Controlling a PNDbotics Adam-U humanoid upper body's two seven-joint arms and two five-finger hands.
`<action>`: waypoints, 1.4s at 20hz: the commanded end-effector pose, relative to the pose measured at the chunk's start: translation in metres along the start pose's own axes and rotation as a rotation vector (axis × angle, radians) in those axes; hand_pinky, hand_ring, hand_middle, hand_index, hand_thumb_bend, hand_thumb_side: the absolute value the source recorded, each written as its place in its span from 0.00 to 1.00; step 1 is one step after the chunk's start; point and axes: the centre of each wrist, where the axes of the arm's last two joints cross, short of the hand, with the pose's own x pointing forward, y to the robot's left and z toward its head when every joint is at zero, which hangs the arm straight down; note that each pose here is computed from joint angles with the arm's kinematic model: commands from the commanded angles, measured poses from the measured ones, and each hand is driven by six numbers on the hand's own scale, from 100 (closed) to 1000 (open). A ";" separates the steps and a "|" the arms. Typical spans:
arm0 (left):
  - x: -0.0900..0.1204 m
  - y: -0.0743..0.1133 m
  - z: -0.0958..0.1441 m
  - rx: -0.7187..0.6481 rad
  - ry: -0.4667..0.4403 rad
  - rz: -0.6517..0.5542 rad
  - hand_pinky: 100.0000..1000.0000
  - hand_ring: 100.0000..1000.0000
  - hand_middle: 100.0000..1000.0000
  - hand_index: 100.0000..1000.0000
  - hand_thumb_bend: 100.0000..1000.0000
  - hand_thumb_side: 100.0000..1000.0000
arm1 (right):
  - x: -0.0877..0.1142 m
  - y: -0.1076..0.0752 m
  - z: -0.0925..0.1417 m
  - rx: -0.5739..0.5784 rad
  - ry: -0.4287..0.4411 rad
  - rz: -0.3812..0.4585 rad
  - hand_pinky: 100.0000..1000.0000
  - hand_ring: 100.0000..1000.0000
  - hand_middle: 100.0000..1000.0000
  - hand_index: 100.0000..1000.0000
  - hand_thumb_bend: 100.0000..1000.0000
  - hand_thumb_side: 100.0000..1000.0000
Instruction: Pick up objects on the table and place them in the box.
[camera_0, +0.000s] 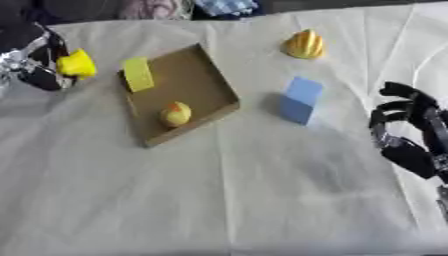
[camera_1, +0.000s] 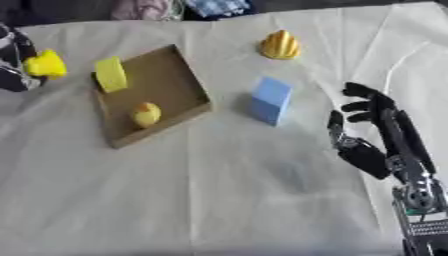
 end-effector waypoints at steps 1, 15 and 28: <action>0.021 0.021 0.001 0.017 -0.088 -0.003 0.54 0.41 0.40 0.50 0.27 0.00 | 0.004 -0.007 -0.002 -0.008 -0.021 0.022 0.64 0.70 0.78 0.88 0.00 0.29; 0.071 -0.009 -0.018 -0.226 -0.246 -0.118 0.61 0.53 0.54 0.65 0.38 0.06 | 0.004 -0.006 -0.002 0.003 -0.024 0.020 0.64 0.70 0.78 0.88 0.00 0.29; 0.064 0.014 -0.001 -0.098 -0.216 -0.116 0.69 0.63 0.67 0.76 0.55 0.18 | 0.005 -0.009 -0.004 0.004 -0.031 0.033 0.64 0.70 0.78 0.88 0.00 0.29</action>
